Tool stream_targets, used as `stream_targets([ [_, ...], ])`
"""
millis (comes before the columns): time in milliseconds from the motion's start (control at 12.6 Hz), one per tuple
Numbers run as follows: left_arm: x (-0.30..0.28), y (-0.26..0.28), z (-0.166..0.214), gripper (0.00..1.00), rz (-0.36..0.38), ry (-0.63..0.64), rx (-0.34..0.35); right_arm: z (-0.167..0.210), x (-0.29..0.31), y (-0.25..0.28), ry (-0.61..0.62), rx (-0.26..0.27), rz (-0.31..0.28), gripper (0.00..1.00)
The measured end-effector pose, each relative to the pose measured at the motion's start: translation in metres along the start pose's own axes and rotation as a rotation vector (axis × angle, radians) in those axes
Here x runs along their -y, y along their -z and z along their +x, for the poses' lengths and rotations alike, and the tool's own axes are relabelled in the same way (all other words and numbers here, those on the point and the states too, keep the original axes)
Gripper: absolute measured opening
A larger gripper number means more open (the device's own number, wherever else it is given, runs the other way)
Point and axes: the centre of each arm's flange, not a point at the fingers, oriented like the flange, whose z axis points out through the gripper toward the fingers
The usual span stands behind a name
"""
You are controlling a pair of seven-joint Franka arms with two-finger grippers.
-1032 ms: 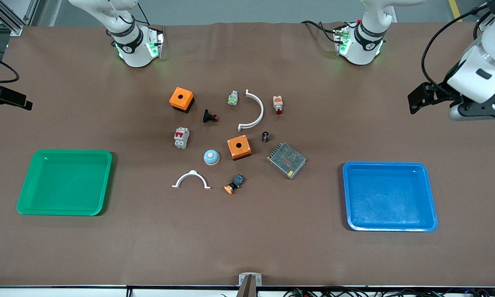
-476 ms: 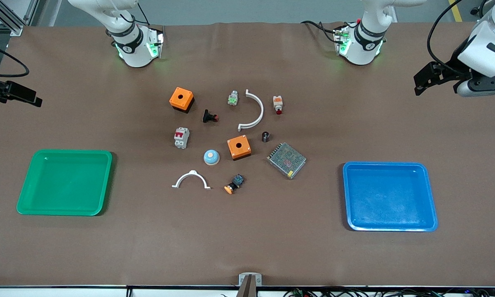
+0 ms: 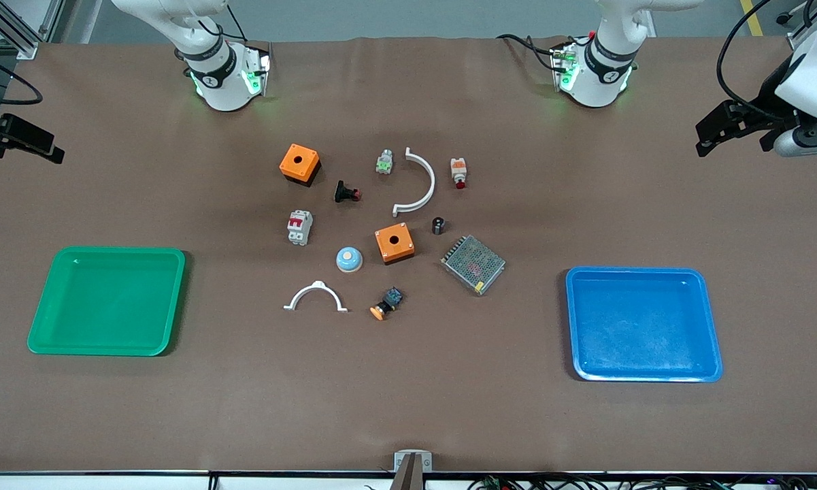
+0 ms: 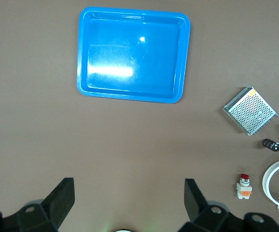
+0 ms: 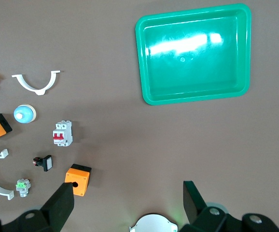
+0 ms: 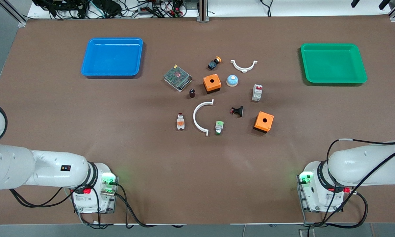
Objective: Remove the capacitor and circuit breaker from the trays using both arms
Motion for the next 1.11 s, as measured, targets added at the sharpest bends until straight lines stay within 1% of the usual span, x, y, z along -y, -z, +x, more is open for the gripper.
stream_targets([
  [397,-0.001,-0.004,0.007,1.00,-0.002,-0.001,-0.004,0.000,0.001,-0.001,0.002,-0.015,0.001,1.00],
  [635,-0.001,-0.001,0.011,1.00,-0.004,0.000,-0.012,-0.014,-0.002,-0.005,0.000,-0.062,0.008,1.00],
  [873,-0.001,0.001,0.011,1.00,-0.004,0.000,-0.017,-0.028,-0.004,-0.006,-0.001,-0.074,0.011,1.00],
  [1111,-0.001,0.001,0.012,1.00,-0.004,0.000,-0.016,-0.030,-0.004,0.000,-0.001,-0.085,0.012,1.00],
])
